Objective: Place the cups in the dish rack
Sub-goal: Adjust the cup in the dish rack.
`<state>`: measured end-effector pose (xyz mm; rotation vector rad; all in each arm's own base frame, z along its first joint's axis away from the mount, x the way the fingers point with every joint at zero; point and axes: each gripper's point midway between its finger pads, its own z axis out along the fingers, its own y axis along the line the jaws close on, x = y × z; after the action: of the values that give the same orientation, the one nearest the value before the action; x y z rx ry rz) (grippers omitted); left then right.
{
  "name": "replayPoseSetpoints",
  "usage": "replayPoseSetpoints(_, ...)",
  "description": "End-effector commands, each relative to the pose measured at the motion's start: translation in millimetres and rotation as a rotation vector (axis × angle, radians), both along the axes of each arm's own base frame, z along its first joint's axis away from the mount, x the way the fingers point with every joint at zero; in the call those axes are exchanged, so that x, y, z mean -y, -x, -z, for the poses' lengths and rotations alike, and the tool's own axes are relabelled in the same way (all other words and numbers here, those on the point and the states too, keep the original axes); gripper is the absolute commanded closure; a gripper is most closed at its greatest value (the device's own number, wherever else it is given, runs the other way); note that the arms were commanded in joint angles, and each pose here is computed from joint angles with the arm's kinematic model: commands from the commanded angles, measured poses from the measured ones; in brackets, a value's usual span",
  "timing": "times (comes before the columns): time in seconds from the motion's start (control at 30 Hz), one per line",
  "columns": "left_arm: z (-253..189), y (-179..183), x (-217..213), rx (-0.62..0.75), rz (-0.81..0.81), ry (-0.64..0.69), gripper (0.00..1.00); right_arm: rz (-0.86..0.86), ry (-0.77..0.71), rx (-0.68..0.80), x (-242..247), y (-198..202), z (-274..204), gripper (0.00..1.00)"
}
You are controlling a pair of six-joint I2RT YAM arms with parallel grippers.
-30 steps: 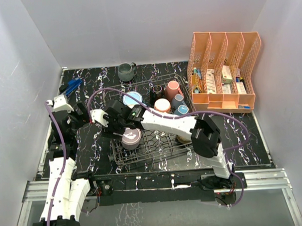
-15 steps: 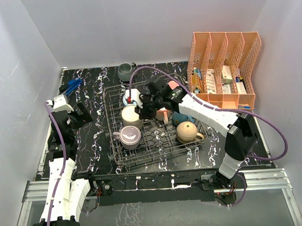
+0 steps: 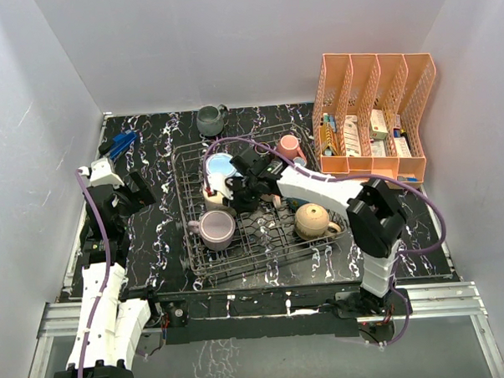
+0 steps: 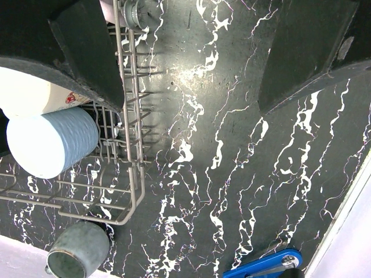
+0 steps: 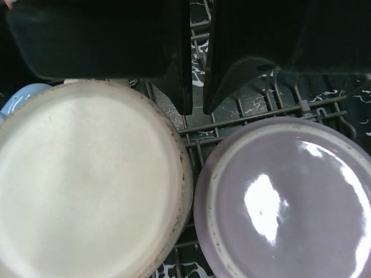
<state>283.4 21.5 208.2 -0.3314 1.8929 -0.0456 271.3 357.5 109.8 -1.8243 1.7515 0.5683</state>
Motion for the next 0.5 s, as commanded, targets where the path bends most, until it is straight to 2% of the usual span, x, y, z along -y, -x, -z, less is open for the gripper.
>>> replayPoseSetpoints(0.0, -1, 0, 3, 0.009, 0.016, -0.001, 0.03, -0.039, -0.018, 0.063, -15, -12, -12, 0.84)
replayPoseSetpoints(0.13, -1, 0, 3, 0.011, 0.016, -0.001, 0.03, -0.089, -0.003, 0.057, -23, 0, -5, 0.83)
replayPoseSetpoints(0.47, -1, 0, 3, 0.011, 0.014, -0.002, 0.03, -0.304, 0.014, -0.001, -33, 58, -2, 0.83)
